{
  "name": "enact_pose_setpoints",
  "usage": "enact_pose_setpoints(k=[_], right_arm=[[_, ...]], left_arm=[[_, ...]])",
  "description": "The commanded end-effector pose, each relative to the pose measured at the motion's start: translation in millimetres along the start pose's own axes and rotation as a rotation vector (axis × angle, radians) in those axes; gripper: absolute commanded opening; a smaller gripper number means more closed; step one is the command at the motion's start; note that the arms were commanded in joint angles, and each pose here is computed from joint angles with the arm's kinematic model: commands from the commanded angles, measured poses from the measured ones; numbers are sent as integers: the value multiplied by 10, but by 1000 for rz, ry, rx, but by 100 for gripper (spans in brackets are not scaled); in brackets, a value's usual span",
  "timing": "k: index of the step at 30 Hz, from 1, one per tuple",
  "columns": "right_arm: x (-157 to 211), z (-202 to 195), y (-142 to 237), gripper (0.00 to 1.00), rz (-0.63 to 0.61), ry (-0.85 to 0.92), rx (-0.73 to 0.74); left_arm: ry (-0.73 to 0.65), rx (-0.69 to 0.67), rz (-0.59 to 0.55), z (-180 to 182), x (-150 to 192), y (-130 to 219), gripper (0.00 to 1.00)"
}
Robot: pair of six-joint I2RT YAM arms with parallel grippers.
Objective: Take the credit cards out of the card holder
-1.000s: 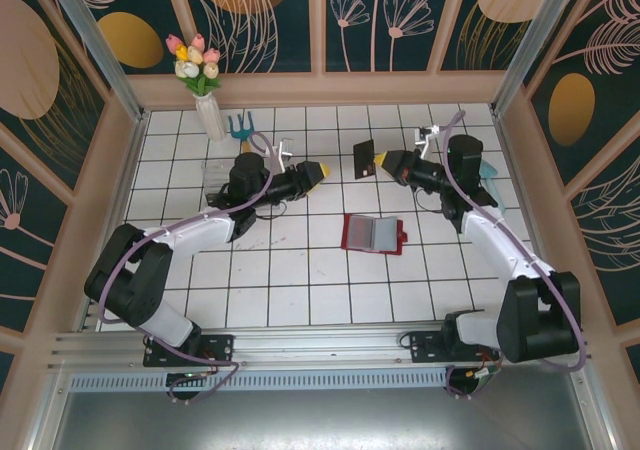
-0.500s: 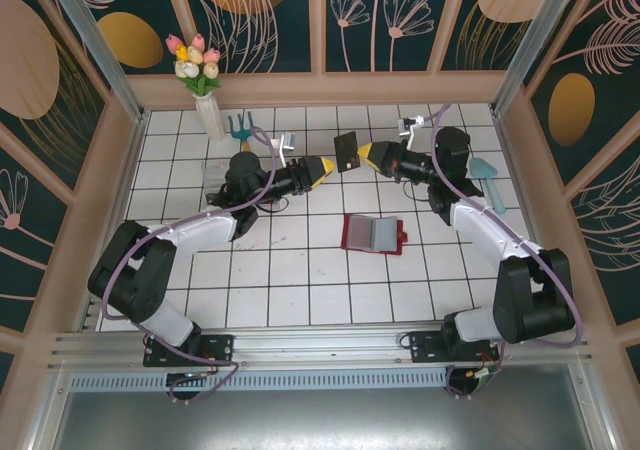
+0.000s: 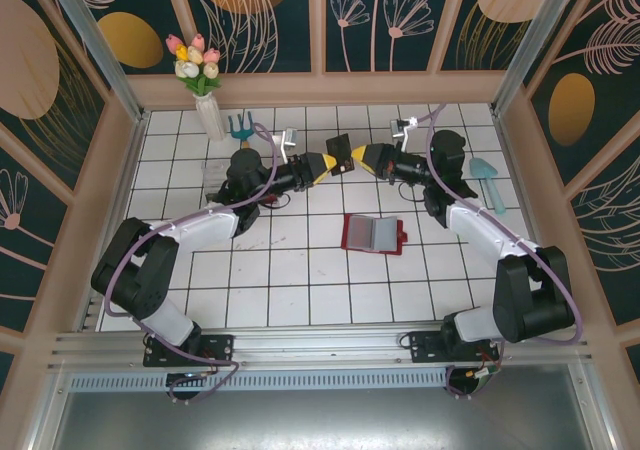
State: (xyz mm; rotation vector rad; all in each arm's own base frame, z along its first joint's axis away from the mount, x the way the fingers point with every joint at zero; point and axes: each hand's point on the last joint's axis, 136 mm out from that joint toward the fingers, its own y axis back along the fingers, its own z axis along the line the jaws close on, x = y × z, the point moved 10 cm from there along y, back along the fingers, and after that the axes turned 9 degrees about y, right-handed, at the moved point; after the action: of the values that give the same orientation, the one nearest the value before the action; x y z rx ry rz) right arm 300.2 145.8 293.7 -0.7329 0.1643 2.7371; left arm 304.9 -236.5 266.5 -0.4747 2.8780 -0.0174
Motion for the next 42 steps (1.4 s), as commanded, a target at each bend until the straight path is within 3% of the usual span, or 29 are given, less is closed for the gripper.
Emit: enact_pose_setpoints(k=[1, 11, 14, 16, 17, 18, 19, 20, 22, 24, 29, 35, 42], right_arm=[[46, 23, -4, 0, 23, 29, -33], [74, 3, -6, 0, 33, 29, -42], [81, -18, -10, 0, 34, 25, -39], [89, -37, -11, 0, 35, 20, -25], [93, -66, -11, 6, 35, 15, -8], [96, -77, -11, 23, 36, 16, 6], [99, -89, -5, 47, 35, 17, 23], [99, -103, 12, 62, 28, 21, 44], [94, -114, 51, 74, 14, 36, 86], [89, -126, 91, 80, -1, 52, 149], [61, -106, 175, 98, -55, 128, 303], [43, -117, 212, 99, -94, 171, 387], [7, -103, 161, 99, -105, 201, 414]], left_arm=[[-56, 61, 1, -156, -71, 10, 32], [-57, 89, 23, -175, -60, 13, 21], [-59, 95, 26, -188, -58, 16, 4], [-52, 91, 26, -176, -57, 20, 0], [-50, 89, 25, -176, -51, 21, 0], [-48, 83, 21, -171, -48, 27, 0], [-42, 70, 18, -161, -44, 33, 0], [-44, 57, 11, -156, -40, 44, 0], [-39, 3, -10, -127, -46, 82, 0], [-21, -68, -52, -73, -53, 165, 0], [112, -281, -258, 125, -81, 589, 0], [273, -666, -603, 223, -39, 1163, 0], [521, -909, -868, 333, 30, 1590, 0]])
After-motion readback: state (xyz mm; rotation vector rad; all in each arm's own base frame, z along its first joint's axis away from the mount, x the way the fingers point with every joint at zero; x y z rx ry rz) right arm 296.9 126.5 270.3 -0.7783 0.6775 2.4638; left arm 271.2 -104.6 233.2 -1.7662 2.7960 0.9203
